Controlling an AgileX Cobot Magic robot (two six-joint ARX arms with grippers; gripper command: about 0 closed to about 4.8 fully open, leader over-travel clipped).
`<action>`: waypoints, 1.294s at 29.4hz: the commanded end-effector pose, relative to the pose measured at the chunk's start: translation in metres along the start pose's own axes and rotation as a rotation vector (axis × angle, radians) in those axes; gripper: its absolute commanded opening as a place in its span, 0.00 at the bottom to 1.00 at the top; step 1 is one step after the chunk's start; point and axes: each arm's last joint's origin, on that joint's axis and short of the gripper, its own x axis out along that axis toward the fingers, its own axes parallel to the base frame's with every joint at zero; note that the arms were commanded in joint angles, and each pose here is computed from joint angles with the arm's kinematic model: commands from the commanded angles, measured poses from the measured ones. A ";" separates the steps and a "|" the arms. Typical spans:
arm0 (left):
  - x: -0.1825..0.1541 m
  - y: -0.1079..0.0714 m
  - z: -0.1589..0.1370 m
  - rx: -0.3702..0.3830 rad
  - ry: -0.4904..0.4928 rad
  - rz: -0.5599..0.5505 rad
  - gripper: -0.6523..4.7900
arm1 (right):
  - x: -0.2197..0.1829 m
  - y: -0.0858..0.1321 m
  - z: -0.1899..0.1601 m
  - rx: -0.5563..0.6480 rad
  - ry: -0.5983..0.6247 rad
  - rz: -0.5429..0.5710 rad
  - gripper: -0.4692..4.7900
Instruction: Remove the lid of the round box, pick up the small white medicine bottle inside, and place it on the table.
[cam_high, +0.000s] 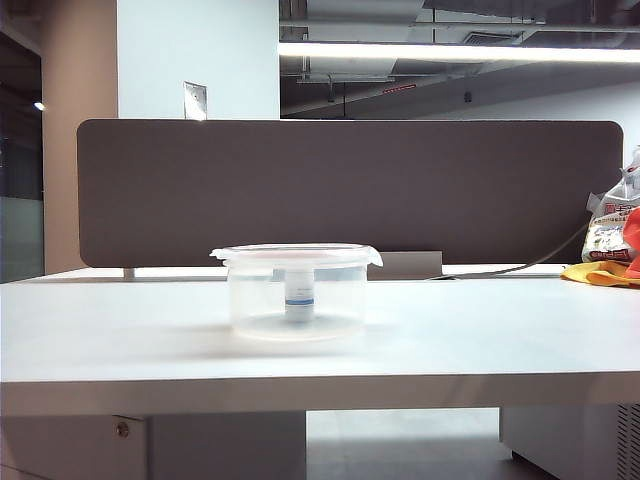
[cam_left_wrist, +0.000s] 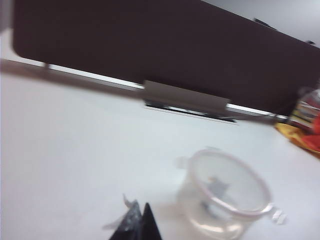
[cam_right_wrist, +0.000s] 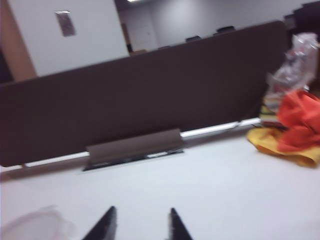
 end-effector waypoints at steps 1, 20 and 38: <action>0.013 -0.007 0.025 -0.001 0.047 -0.052 0.11 | 0.013 0.008 0.024 0.006 0.031 0.071 0.34; 0.140 -0.011 0.045 -0.204 0.538 -0.235 0.37 | 0.206 0.069 -0.064 0.221 0.945 0.525 0.57; 0.282 0.010 -0.019 -0.341 0.817 -0.208 0.67 | 0.225 0.077 -0.107 0.493 1.078 0.511 0.67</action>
